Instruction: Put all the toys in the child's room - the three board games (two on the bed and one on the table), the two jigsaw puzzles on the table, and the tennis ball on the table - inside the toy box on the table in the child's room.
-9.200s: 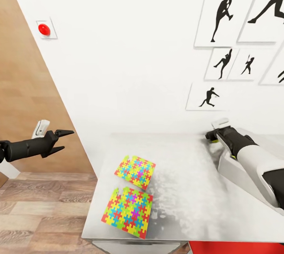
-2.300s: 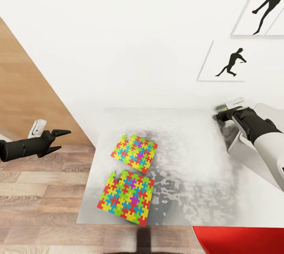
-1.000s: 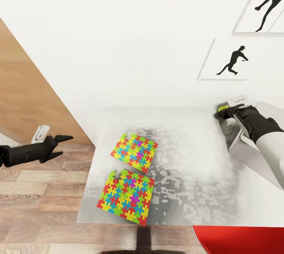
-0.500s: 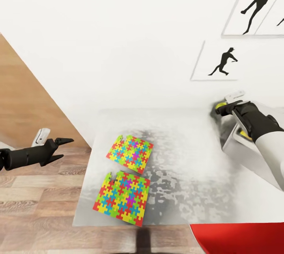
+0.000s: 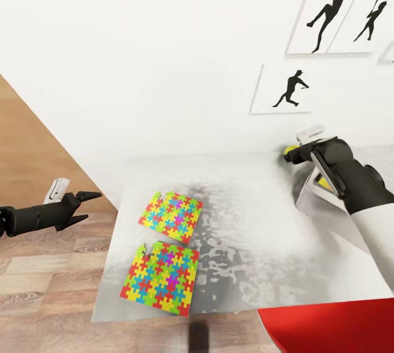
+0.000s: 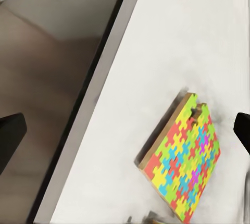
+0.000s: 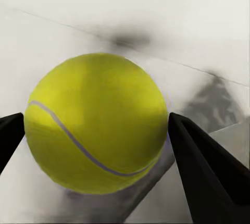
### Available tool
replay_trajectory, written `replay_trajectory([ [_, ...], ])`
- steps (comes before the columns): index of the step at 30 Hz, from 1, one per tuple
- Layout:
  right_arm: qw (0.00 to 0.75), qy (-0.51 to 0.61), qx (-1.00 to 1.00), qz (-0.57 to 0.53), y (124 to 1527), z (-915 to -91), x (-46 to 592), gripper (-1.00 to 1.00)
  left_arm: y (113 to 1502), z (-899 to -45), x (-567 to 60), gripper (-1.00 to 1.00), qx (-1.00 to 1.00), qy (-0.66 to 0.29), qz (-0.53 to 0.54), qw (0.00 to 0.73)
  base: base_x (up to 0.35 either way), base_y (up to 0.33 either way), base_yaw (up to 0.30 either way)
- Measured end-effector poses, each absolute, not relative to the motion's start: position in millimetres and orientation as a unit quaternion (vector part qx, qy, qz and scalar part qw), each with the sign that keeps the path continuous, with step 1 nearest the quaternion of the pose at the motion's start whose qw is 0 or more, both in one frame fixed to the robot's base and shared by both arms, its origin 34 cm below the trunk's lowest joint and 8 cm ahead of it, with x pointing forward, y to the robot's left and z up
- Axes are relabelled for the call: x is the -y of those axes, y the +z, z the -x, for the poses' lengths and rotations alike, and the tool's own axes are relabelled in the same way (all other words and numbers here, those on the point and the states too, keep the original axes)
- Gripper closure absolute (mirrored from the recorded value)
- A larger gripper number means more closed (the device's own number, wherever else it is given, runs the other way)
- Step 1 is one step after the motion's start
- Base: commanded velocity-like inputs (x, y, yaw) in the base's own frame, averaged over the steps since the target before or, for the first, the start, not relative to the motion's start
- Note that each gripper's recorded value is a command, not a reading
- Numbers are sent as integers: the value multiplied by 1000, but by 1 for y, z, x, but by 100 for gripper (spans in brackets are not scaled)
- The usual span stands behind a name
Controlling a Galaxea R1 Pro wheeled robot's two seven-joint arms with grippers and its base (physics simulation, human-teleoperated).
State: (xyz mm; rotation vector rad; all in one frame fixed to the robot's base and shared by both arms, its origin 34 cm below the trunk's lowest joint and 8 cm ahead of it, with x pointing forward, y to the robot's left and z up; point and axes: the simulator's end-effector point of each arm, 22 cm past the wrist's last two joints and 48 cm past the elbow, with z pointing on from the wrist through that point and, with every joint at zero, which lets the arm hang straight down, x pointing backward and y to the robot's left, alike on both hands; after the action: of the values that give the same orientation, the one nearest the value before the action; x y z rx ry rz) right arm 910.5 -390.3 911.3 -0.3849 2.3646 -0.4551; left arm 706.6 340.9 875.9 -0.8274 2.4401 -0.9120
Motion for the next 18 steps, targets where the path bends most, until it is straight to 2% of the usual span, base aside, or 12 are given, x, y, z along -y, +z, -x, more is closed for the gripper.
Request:
replay_trajectory([
  [3, 347, -129, -913, 174, 925, -894, 349, 100, 879, -707, -341, -100, -874, -327, 296, 205, 0, 0, -120],
  [5, 381, -103, -898, 194, 951, -890, 321, 100, 881, -707, -341, -100, -873, -328, 296, 207, 0, 0, -122],
  [9, 439, -86, -874, 192, 1002, -890, 308, 100, 884, -708, -341, -100, -872, -329, 294, 210, 0, 0, -125],
  [13, 480, -81, -854, 183, 1042, -889, 308, 100, 887, -708, -340, -100, -873, -329, 293, 211, 0, 0, -127],
  [18, 507, -91, -847, 132, 1073, -886, 351, 100, 890, -710, -330, -100, -868, -339, 294, 212, 0, 0, -124],
])
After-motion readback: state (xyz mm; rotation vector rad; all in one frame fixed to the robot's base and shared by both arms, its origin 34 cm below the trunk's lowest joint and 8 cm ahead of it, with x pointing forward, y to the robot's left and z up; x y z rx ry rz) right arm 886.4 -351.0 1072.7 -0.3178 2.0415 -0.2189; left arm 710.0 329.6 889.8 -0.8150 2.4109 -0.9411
